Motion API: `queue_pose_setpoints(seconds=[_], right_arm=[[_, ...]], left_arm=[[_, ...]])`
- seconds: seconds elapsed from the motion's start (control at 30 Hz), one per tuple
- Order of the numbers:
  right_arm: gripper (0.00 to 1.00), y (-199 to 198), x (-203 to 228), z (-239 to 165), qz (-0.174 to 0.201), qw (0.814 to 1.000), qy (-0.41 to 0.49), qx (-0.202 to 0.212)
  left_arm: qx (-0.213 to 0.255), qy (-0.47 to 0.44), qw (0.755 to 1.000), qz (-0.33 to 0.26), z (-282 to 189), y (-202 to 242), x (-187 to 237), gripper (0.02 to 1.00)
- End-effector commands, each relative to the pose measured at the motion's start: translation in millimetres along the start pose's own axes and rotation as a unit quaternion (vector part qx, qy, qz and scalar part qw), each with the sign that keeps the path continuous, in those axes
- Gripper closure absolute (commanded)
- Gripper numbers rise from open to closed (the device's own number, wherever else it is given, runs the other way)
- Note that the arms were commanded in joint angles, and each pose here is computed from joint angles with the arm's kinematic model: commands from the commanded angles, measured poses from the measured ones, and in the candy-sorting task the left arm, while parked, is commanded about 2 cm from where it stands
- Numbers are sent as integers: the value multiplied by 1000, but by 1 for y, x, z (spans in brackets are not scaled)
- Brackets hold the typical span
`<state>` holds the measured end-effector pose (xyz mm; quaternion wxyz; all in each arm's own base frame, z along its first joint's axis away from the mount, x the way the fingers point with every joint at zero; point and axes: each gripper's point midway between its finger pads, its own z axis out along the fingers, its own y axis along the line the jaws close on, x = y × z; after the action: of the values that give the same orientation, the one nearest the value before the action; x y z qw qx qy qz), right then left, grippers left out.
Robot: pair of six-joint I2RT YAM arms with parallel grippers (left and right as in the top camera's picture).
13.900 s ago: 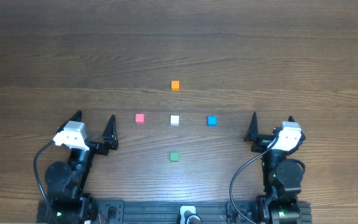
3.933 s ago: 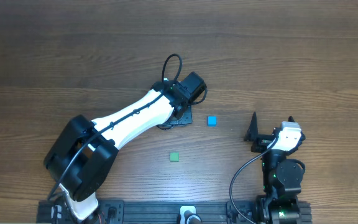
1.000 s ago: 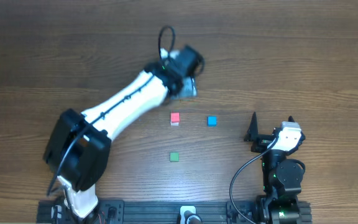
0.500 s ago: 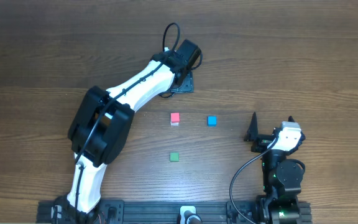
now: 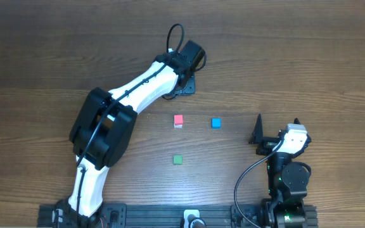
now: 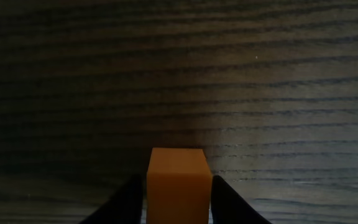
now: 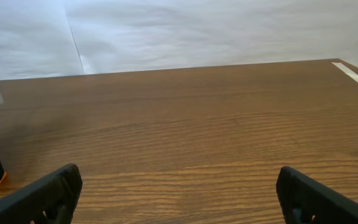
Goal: Stack Cubes
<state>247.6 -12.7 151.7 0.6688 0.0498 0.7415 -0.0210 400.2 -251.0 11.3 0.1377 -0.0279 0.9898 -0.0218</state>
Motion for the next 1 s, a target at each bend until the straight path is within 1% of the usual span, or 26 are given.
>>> queue_pose_setpoints(seconds=[0.03,0.17,0.33,0.5,0.6,0.7,0.8,0.87,0.93,1.0], right_arm=[[7,-1,2,0,2,1000,1,0],[7,-1,2,0,2,1000,1,0],[7,-1,2,0,2,1000,1,0],[7,-1,2,0,2,1000,1,0],[7,-1,2,0,2,1000,1,0],[9,-1,2,0,2,1000,1,0],[7,-1,2,0,2,1000,1,0],[7,-1,2,0,2,1000,1,0],[9,-1,2,0,2,1000,1,0],[9,-1,2,0,2,1000,1,0]], left_arm=[[8,-4,1000,2,-1,-6,-5,700],[8,-4,1000,2,-1,-6,-5,776],[13,-12,1000,0,-10,-7,-8,833],[23,-32,999,-10,-48,-8,-15,860],[17,-47,999,-17,-78,-4,-13,864],[17,-41,999,-20,-105,-3,-1,869],[1,-25,999,-20,-124,-1,23,871],[-13,-19,1000,-18,-129,-2,35,873],[-13,-14,1000,0,-130,-11,48,873],[-15,-10,1000,-3,-127,-16,58,871]])
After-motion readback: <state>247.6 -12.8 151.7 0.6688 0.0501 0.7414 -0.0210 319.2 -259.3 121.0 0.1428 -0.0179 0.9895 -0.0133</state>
